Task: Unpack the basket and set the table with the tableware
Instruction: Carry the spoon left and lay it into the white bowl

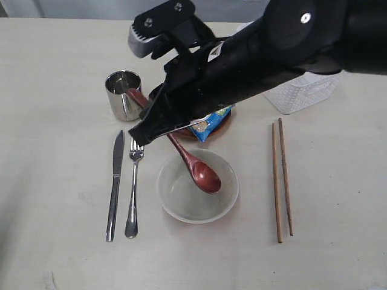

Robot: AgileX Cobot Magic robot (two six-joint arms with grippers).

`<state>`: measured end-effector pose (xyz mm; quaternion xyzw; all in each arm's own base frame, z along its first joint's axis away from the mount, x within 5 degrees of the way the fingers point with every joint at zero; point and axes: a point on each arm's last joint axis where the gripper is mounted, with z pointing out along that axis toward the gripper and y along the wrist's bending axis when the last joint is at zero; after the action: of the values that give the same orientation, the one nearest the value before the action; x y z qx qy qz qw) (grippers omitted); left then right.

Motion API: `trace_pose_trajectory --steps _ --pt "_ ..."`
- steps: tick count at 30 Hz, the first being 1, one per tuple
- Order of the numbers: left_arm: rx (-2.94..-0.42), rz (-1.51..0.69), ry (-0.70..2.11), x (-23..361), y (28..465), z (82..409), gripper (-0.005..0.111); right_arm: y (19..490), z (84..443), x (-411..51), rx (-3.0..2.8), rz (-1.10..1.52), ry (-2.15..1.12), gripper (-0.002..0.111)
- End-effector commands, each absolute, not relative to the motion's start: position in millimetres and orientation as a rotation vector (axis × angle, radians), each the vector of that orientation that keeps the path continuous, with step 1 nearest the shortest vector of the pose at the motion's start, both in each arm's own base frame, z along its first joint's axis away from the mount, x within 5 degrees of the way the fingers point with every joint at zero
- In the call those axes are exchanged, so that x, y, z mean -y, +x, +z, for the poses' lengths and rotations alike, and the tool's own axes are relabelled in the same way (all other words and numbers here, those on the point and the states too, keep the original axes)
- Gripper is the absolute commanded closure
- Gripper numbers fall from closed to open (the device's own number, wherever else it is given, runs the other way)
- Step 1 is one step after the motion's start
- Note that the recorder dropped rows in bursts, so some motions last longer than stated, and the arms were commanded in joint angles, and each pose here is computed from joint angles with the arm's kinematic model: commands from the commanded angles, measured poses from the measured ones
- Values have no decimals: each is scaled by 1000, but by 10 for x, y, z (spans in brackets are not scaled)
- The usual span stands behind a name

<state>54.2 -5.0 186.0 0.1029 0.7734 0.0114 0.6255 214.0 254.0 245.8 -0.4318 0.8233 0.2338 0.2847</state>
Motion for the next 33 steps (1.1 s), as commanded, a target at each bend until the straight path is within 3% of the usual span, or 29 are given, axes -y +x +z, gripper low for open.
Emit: trace_pose_trajectory --steps 1,14,22,33 --pt "-1768 15 220 51 542 1862 107 2149 2330 -2662 -2164 593 -1200 109" --pt "-1768 15 220 51 542 1862 107 2141 2148 -2686 -2180 563 -1338 108" --pt "-1768 15 220 51 542 1862 107 2144 2145 -2680 -2172 547 -1355 70" --pt "-1768 15 220 51 542 1862 107 2145 2225 -2669 -2142 546 -1330 68"
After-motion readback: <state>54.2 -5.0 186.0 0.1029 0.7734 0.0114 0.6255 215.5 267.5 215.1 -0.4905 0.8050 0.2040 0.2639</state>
